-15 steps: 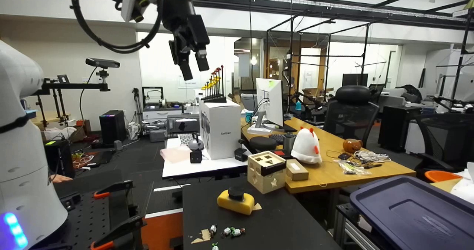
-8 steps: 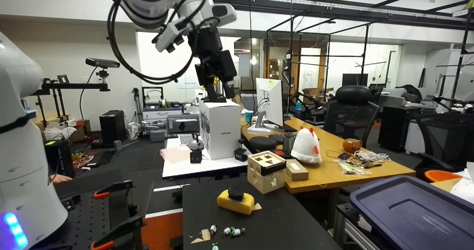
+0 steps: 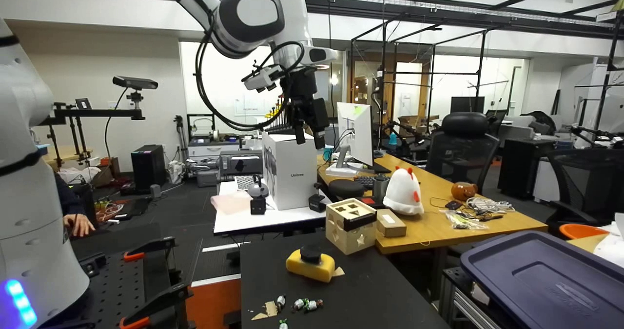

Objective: Put the sweets together using the sponge brush

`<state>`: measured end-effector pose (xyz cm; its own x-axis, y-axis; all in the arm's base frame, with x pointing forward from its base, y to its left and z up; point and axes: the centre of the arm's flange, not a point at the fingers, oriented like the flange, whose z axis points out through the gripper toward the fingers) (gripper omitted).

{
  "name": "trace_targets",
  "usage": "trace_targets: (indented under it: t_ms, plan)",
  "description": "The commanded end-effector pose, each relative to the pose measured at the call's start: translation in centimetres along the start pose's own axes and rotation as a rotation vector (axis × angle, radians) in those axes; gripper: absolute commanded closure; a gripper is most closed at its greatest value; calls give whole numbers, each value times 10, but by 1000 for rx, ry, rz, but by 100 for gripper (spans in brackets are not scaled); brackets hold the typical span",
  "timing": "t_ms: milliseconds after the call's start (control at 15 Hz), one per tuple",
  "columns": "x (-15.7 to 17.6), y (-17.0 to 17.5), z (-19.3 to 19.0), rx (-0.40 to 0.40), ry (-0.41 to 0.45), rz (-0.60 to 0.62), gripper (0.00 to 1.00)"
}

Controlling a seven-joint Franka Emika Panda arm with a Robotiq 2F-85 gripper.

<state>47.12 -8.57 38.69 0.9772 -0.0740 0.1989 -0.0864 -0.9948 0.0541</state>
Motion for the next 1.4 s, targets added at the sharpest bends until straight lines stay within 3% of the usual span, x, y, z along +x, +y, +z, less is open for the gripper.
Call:
trace_targets:
  t_ms: [0,400,667,1000,1333]
  plan:
    - [57,-21,36,16,-41,74,0]
    - [109,-54,122,66,-160,197,0]
    - [124,-85,168,112,-243,305,0]
    - [120,-124,209,183,-328,457,0]
    - [81,-150,252,223,-410,650,0]
